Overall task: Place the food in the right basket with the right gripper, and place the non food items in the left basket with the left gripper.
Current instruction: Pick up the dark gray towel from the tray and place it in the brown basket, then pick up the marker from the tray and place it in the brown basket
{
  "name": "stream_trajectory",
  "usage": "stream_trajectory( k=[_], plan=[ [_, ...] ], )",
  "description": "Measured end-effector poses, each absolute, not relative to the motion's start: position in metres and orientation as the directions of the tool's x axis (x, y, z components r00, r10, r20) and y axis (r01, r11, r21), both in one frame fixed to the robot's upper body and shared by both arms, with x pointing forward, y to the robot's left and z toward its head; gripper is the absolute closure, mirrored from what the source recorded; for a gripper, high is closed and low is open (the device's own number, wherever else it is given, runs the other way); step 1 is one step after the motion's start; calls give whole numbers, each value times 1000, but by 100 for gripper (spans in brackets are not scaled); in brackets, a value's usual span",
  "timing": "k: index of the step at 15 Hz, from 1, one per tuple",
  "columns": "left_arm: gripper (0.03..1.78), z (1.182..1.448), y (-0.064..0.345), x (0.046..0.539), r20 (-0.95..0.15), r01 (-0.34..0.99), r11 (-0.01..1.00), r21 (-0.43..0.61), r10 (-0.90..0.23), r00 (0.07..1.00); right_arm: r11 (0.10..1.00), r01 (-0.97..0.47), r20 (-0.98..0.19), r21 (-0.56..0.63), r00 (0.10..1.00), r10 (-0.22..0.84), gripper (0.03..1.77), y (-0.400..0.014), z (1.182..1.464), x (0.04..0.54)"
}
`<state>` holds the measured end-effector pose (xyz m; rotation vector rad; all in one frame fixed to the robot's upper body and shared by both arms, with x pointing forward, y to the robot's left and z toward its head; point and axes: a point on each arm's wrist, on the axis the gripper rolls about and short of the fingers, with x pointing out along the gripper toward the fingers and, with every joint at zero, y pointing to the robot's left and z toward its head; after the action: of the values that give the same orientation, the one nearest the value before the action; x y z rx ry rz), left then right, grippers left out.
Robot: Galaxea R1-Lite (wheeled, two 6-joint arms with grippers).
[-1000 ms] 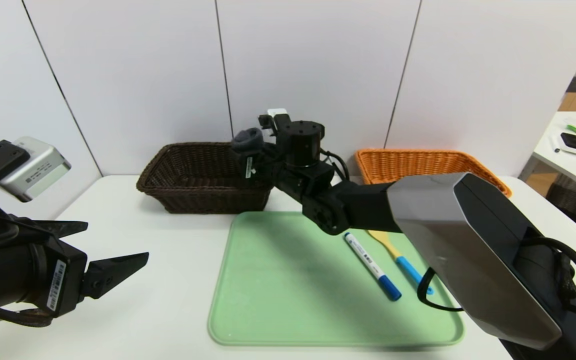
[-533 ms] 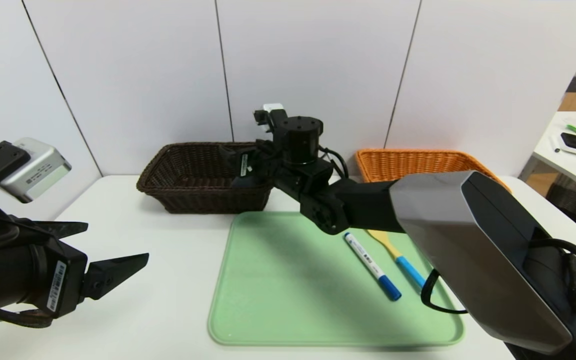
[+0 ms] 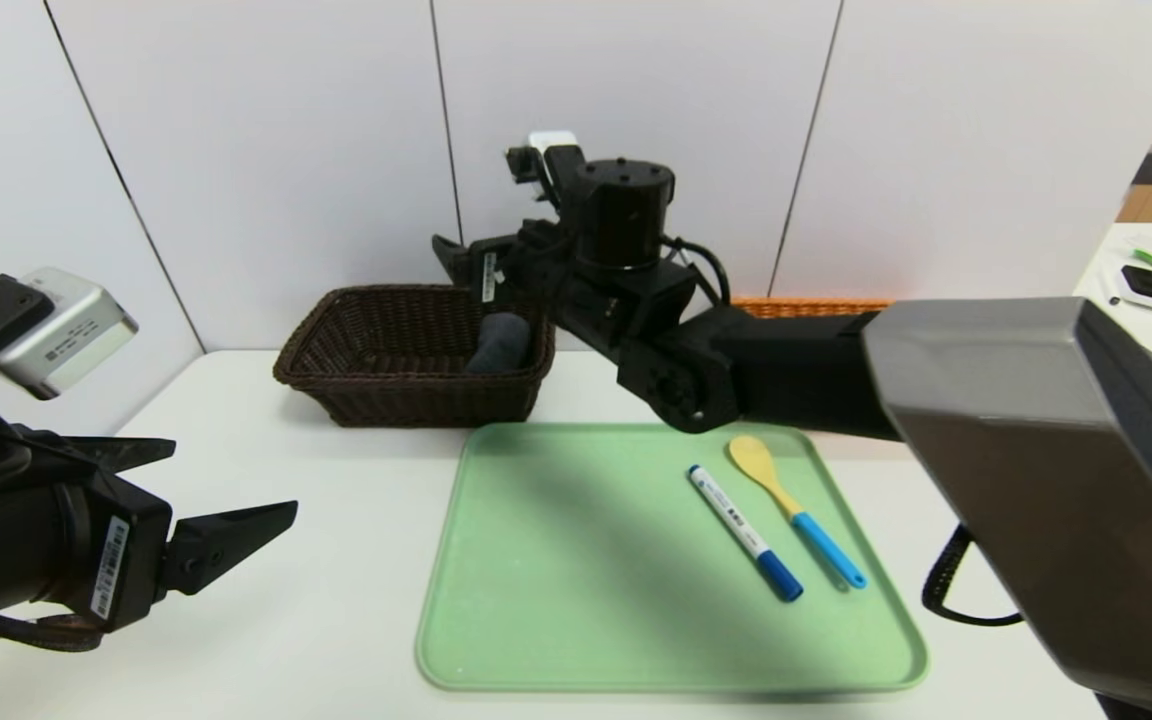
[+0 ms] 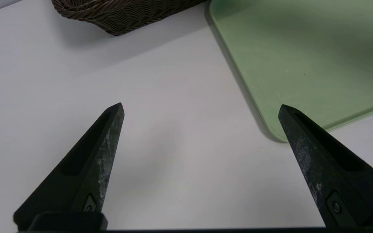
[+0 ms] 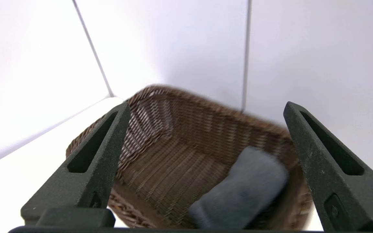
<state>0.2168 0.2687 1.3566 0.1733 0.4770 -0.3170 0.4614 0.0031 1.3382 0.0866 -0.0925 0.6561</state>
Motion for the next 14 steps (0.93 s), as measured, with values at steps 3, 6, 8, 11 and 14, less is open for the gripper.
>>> stream_trajectory(
  k=[3, 6, 8, 11, 14],
  plan=[
    [12, 1359, 268, 219, -471, 340, 936, 90, -261, 843, 809, -586, 80, 33, 809, 583, 14, -20, 1385, 439],
    [12, 1366, 266, 221, -453, 342, 936, 85, -269, 850, 824, -567, -9, 19, 824, 567, 12, -52, 1430, 405],
    [12, 1374, 264, 224, -436, 342, 936, 82, -275, 857, 842, -540, -106, -3, 837, 537, 11, -80, 1453, 380],
    [12, 1383, 258, 233, -426, 344, 936, 80, -280, 861, 885, -462, -266, -54, 861, 433, 11, -129, 1472, 349],
    [12, 1390, 244, 244, -418, 336, 937, 97, -268, 868, 928, -363, -385, -81, 871, 307, 11, -182, 1479, 333]
  ],
)
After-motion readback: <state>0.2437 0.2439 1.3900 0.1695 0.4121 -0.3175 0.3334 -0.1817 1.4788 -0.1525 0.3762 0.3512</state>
